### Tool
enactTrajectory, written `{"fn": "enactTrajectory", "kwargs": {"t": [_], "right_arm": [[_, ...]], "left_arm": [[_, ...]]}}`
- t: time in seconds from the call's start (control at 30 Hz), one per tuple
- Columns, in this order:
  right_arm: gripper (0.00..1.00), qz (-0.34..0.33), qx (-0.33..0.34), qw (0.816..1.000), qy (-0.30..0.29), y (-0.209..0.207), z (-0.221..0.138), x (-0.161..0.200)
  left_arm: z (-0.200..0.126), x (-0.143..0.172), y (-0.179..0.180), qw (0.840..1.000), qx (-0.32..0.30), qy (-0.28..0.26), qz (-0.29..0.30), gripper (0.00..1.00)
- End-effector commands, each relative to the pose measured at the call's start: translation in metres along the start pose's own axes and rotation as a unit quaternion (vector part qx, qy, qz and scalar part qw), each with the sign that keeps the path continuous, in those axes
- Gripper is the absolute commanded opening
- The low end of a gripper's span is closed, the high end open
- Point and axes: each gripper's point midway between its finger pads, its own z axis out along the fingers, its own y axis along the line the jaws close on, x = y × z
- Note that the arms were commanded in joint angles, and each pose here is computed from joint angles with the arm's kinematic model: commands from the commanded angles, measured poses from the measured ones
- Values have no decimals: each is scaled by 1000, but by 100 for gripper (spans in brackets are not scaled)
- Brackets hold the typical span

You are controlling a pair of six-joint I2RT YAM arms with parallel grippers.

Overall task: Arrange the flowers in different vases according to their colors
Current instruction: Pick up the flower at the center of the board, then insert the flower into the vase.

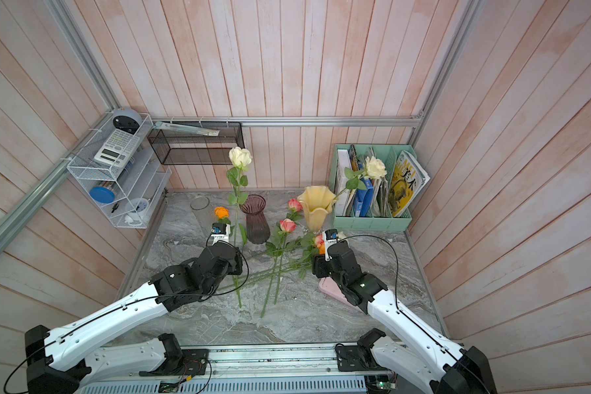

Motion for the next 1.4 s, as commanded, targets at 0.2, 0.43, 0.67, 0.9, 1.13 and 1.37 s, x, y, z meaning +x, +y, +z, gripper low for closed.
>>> {"fn": "enactTrajectory", "kwargs": {"t": [0.2,0.43,0.67,0.9,1.13,1.37], "right_arm": [[66,18,-8,1000,22,-2,5,26],[66,43,-6,998,47,-8,12,55],[66,40,-4,998,55,-9,14,61],[66,39,-6,997,68,-10,18,73],[66,36,-12,997,74,-8,24,76],[66,45,-28,995,79,-2,24,77]], "left_arm": [[-40,-117,-60,982,67,-153,85,0],[-46,-189,-159,932,195,-271,143,0],[-12,-235,-210,899,244,-338,135,0],[6,-265,-224,875,261,-391,112,0],[24,-286,-243,860,272,-421,97,0],[76,-277,-254,865,249,-422,104,0]]}}
